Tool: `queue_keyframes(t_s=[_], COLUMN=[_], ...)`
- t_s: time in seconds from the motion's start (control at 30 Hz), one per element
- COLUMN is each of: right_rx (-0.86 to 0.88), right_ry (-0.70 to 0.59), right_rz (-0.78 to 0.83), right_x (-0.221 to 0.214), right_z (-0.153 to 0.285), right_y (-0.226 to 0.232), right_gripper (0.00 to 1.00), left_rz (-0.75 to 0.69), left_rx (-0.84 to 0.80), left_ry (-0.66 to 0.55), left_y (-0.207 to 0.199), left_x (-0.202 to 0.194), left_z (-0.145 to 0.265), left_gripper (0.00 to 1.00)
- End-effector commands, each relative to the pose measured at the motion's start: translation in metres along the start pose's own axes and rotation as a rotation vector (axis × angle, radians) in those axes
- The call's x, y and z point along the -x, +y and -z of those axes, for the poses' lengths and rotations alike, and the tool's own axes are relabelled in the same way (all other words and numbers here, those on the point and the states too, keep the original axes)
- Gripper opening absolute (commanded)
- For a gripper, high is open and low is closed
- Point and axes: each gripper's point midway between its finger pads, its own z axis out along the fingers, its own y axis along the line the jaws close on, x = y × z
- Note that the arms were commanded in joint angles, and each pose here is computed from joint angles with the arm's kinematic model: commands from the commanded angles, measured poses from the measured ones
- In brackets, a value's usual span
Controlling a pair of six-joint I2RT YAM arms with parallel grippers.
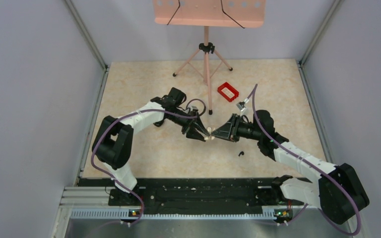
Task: Insert the wireless bluetooth earbuds into the charging case
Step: Insert the right earbud into the right side groove of the charging case.
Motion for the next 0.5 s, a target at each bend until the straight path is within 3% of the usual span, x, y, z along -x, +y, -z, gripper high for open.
queue_keyframes(t_s=[0.0, 0.47], right_rx=[0.073, 0.068], right_ry=[0.075, 0.08], right_rz=[0.041, 0.031], right_x=[-0.0175, -0.0194], right_z=[0.0026, 0.0013], right_y=[0.0145, 0.01], right_gripper=[0.0, 0.0], left_rz=[-0.067, -0.067], left_rx=[-0.048, -0.048], left_ry=[-0.043, -0.054], left_y=[-0.0111, -0.0118], left_x=[0.0085, 0.0098], left_z=[0.0067, 0.0094], left_gripper=[0.38, 0.38])
